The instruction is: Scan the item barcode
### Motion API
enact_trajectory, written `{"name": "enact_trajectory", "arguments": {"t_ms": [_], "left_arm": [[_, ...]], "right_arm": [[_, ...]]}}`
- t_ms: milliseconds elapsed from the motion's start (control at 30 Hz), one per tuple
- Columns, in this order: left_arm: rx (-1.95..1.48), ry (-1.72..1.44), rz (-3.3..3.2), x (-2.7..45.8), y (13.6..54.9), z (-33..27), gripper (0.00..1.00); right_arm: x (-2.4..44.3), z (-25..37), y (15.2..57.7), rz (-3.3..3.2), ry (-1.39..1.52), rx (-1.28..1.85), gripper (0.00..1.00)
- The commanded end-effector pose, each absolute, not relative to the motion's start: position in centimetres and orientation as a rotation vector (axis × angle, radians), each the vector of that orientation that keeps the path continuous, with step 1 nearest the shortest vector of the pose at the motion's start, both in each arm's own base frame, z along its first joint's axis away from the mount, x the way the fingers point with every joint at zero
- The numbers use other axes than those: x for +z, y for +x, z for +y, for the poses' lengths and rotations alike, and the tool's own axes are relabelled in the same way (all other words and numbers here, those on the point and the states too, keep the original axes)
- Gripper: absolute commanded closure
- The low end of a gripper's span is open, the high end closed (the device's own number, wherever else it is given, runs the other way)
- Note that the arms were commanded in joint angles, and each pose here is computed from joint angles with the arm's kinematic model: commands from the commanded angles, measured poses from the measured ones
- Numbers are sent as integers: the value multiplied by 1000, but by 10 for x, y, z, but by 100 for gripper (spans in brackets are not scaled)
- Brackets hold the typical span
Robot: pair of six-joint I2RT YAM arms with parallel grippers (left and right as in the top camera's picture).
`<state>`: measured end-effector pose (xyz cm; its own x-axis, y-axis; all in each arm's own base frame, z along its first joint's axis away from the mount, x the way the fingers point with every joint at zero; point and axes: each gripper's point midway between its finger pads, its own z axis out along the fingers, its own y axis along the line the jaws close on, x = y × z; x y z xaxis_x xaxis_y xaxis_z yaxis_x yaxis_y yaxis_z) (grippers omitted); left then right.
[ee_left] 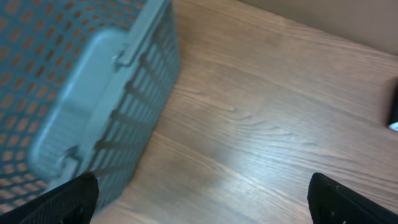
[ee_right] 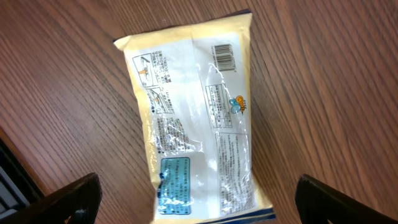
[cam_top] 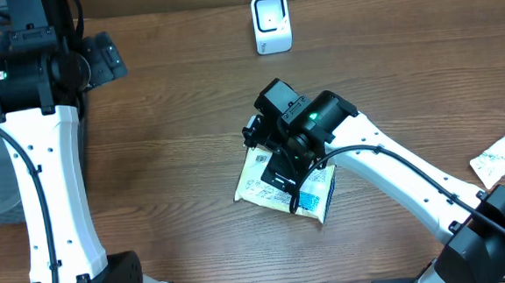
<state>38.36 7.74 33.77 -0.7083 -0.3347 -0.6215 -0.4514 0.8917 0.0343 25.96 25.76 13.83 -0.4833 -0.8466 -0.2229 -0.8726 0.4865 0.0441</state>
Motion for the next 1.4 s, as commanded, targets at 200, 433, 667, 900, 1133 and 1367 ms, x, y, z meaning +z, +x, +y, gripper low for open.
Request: {"name": "enact_trajectory", "arguments": {"t_ms": [200,433,667,900,1133,1367], "left_arm": [[149,-520,2417,339,391,66,0],[104,-474,2392,344,400,61,0],[19,-432,2384,347,406,49,0],[32,-424,2411,343,401,49,0],[38,-419,2445,338,395,49,0],[41,-423,2472,334,390,48,0]], "right_arm": [[210,239,273,2904,-239,383,0],[234,153,282,2875,495,471,0],[172,140,283,2955,611,734,0],[88,147,268,2979,605,836,0],[45,166,243,2943,588,1100,0],[12,168,223,2871,592,1209,0]]}}
